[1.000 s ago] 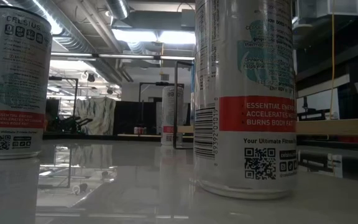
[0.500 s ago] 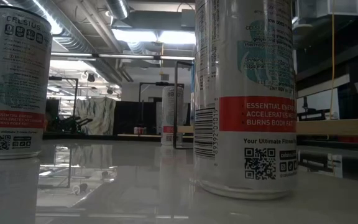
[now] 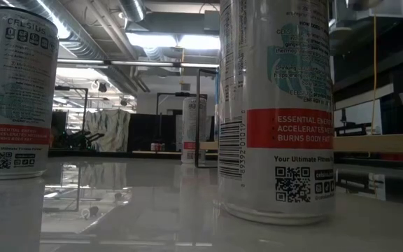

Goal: Place canned beverage on shelf
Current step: Put the white pink soda can on the shelf

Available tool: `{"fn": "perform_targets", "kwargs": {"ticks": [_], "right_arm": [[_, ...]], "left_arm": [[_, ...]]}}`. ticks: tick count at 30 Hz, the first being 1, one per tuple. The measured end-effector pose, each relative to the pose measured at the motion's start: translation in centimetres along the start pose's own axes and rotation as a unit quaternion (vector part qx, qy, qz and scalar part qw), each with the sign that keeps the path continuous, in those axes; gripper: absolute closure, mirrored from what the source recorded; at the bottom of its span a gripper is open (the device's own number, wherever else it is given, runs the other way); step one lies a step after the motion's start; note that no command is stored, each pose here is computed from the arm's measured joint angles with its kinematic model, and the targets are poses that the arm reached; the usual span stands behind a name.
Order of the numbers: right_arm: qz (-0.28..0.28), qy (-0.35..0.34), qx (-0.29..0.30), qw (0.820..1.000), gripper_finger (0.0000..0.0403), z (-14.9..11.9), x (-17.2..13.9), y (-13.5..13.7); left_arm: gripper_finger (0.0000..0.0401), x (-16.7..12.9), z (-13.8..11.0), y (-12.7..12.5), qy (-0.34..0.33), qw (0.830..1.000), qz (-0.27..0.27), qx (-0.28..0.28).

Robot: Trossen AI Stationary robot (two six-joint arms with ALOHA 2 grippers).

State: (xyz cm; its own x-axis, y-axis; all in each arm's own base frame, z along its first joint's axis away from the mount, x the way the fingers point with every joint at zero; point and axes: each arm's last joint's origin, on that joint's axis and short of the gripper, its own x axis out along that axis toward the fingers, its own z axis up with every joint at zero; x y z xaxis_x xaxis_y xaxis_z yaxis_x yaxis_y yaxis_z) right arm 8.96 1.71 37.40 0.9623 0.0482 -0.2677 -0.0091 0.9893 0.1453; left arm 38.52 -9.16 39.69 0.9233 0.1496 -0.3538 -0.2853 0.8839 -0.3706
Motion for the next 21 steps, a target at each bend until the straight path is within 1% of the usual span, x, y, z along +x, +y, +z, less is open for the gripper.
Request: {"fn": "perform_targets", "kwargs": {"ticks": [6, 10, 15, 18, 21], "right_arm": [[0.056, -0.084, 0.017, 0.995, 0.0165, -6.5, 2.2, -0.7], [0.081, -0.108, 0.037, 0.99, 0.0163, -10.5, 4.0, -1.1], [0.094, -0.11, 0.055, 0.988, 0.0161, -14.3, 5.7, -1.5], [0.094, -0.106, 0.054, 0.988, 0.0161, -15.6, 6.3, -1.6], [0.085, -0.083, 0.051, 0.992, 0.016, -16.8, 6.7, -1.8]], "left_arm": [[0.0122, 0.0, 0.0, 0.1, -0.004, 1.0, 0.006, 0.0], [0.0122, 0.0, 0.0, 0.1, -0.004, 1.0, 0.007, 0.0], [0.0122, 0.2, 0.2, 0.4, -0.007, 1.0, 0.013, -0.002], [0.0122, 0.3, 0.4, 0.7, -0.008, 1.0, 0.017, -0.004], [0.0122, 0.6, 0.7, 1.0, -0.019, 1.0, 0.019, -0.01]]}}
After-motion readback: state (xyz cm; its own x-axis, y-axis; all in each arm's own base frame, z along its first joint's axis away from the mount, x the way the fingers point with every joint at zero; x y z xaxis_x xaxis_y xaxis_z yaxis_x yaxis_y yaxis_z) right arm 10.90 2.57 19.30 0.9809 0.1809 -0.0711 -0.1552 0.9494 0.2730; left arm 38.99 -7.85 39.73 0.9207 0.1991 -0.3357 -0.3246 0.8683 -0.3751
